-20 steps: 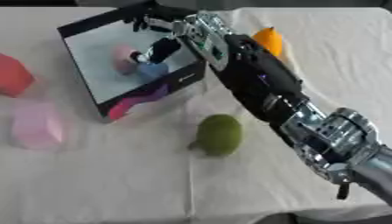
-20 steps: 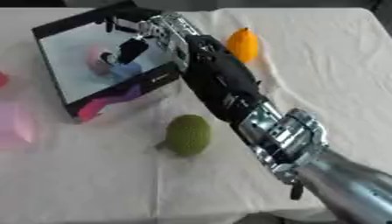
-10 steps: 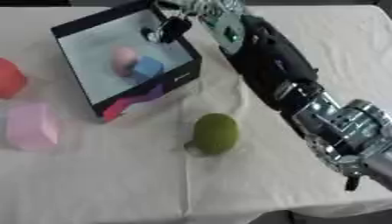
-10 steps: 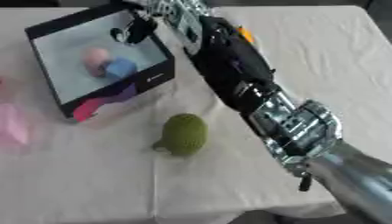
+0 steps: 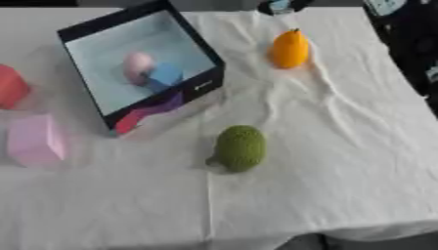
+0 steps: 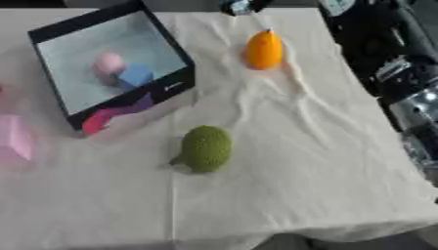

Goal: Pick up objects on the table and place them in the box.

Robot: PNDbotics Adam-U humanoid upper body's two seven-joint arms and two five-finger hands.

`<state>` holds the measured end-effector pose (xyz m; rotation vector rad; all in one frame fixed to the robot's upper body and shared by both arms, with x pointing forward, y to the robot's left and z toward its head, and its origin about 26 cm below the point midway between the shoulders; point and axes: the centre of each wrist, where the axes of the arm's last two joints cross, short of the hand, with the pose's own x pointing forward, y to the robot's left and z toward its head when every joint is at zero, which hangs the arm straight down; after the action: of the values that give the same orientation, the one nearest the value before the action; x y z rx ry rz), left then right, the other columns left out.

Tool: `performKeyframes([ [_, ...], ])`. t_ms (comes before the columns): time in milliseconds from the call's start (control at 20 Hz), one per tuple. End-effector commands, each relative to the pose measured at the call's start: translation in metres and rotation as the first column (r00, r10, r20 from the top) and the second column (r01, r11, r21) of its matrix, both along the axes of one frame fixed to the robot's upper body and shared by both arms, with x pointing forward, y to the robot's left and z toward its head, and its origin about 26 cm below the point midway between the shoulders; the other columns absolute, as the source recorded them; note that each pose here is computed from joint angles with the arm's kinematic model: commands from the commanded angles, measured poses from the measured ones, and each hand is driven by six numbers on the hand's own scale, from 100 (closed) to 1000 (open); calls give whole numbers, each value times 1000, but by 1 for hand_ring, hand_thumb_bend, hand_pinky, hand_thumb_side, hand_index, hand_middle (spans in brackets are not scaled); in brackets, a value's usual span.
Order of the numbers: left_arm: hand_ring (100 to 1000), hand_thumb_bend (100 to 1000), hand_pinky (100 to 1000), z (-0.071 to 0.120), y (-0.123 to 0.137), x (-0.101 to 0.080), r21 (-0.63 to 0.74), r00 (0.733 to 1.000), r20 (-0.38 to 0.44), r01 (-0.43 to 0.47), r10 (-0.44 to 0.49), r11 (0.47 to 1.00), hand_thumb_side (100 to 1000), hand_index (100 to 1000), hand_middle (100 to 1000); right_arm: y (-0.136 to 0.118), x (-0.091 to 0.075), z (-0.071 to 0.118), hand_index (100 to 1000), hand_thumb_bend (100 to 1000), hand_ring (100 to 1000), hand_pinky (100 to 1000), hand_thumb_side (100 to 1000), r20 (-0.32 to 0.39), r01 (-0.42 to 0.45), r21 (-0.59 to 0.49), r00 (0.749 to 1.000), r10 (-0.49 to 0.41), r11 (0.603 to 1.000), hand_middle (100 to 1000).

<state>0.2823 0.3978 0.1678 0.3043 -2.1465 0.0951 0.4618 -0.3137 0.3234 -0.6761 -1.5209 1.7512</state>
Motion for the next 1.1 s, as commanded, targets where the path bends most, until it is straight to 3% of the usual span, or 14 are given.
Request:
performKeyframes([
  [50,884,100,922,14,8,-2,49,1000,18,-17,17,999,708,785,796,-36,-9,15,981,358,913,951,481,30,70,-54,997,-68,996,846],
  [500,885,100,922,16,7,-1,54,1000,18,-13,12,998,706,784,795,-72,-11,-12,977,452,915,950,509,-51,125,-143,990,-133,982,852],
  [700,885,100,922,16,6,0,55,1000,17,-10,9,998,707,783,794,-80,-10,-21,971,446,912,949,486,-73,150,-150,984,-163,977,850],
  [800,887,100,923,16,6,0,55,1000,16,-7,6,998,708,783,795,-83,-9,-24,925,416,907,948,443,-77,166,-135,981,-177,977,840],
  [1100,888,100,924,14,4,1,54,1000,15,-2,1,999,709,782,795,-90,-5,-34,932,395,902,945,395,-84,208,-93,973,-216,974,836],
])
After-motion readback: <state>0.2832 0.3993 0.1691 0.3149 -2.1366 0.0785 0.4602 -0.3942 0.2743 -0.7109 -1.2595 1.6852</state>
